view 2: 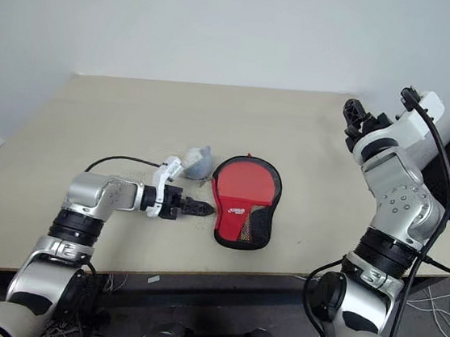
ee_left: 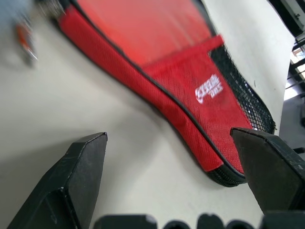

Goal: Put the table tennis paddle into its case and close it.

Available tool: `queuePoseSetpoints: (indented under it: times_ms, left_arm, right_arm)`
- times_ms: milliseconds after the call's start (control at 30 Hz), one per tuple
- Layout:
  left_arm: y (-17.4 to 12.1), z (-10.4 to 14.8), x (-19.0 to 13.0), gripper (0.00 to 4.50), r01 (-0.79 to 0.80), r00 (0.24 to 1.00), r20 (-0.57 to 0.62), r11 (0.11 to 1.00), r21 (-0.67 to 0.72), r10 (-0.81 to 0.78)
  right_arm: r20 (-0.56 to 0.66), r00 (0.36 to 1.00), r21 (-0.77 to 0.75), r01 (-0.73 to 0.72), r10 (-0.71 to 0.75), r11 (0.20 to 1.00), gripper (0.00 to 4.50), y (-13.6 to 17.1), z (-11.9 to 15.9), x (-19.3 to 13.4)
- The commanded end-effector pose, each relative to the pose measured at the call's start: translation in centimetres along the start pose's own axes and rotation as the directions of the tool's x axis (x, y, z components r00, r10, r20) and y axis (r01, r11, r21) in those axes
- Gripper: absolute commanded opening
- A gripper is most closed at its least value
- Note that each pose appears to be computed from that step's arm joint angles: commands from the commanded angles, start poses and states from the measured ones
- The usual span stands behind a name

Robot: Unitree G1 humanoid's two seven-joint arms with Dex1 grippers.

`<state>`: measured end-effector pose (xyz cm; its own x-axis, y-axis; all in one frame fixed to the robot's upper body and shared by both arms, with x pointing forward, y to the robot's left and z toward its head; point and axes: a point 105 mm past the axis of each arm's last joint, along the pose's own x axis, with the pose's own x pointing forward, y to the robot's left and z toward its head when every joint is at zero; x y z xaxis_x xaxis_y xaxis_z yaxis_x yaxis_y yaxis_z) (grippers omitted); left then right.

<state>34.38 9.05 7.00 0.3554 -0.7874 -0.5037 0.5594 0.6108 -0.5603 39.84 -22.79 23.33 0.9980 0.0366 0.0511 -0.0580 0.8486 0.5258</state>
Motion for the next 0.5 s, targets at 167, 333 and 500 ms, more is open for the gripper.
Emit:
queuePoseSetpoints:
  times_ms: [167, 333, 500]
  left_arm:
    - [-1.9, 1.7, 3.0, 4.5, 0.039, 0.999, 0.03, 0.997, -0.067, -0.037]
    - [-3.0, 1.2, 5.0, 4.5, 0.069, 0.998, 0.021, 0.987, -0.144, -0.067]
    - [-3.6, 1.3, 5.4, 4.5, 0.09, 0.996, 0.032, 0.978, -0.186, -0.085]
  right_arm:
    - [0.045, 0.999, -0.009, -0.017, 0.017, 1.0, 3.18, 0.6, 0.9, -0.1]
    - [-0.093, 0.993, -0.101, -0.078, 0.068, 0.992, 3.18, 1.1, -2.0, -0.1]
    - [-0.419, 0.903, -0.394, -0.271, 0.09, 0.878, 3.18, -0.1, -8.3, -2.0]
